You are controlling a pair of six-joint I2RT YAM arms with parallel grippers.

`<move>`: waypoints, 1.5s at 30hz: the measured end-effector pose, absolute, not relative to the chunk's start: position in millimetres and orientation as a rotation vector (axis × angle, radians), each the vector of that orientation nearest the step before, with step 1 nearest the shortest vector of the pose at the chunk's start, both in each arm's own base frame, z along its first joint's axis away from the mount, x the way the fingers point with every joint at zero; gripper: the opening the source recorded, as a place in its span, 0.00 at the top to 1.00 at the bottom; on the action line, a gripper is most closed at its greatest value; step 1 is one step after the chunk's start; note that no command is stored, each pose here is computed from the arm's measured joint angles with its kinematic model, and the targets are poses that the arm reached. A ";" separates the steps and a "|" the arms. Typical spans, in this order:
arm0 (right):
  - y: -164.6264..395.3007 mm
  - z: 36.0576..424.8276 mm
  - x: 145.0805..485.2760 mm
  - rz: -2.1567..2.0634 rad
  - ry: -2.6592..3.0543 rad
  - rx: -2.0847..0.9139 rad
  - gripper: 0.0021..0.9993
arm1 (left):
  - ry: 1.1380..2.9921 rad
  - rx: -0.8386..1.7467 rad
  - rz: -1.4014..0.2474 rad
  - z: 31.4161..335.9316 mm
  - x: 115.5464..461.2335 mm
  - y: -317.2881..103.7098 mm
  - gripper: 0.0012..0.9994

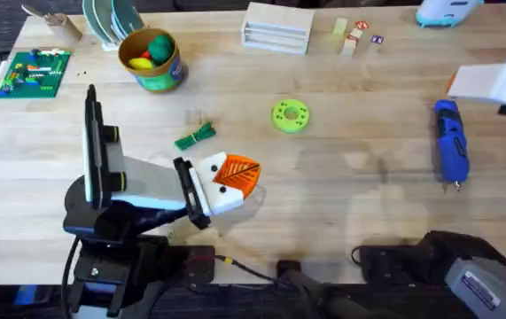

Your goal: Pick up the gripper from the table and insert it into the empty holder that is missing its gripper. Then pick up a screw, insert it into the mounting hole, and use the screwdriver to tighten it. Finally, clean up the table by picking up the vegetable and placing it into the bucket.

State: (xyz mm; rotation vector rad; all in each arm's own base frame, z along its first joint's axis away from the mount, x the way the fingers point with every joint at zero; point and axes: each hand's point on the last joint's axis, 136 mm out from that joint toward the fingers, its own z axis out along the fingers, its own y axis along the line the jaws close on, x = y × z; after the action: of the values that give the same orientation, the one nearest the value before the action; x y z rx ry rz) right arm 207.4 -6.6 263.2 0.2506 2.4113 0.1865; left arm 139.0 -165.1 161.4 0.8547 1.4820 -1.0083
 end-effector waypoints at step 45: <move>-136.7 64.4 293.8 -0.108 2.853 0.210 0.01 | 1.472 0.888 -1.013 159.2 134.9 -166.5 0.98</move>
State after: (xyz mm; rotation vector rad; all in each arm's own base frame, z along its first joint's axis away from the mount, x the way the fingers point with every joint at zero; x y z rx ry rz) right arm 293.8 -136.7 64.4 0.2101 2.8528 -0.1081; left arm 134.9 -166.5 159.2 0.8877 1.4723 -1.0128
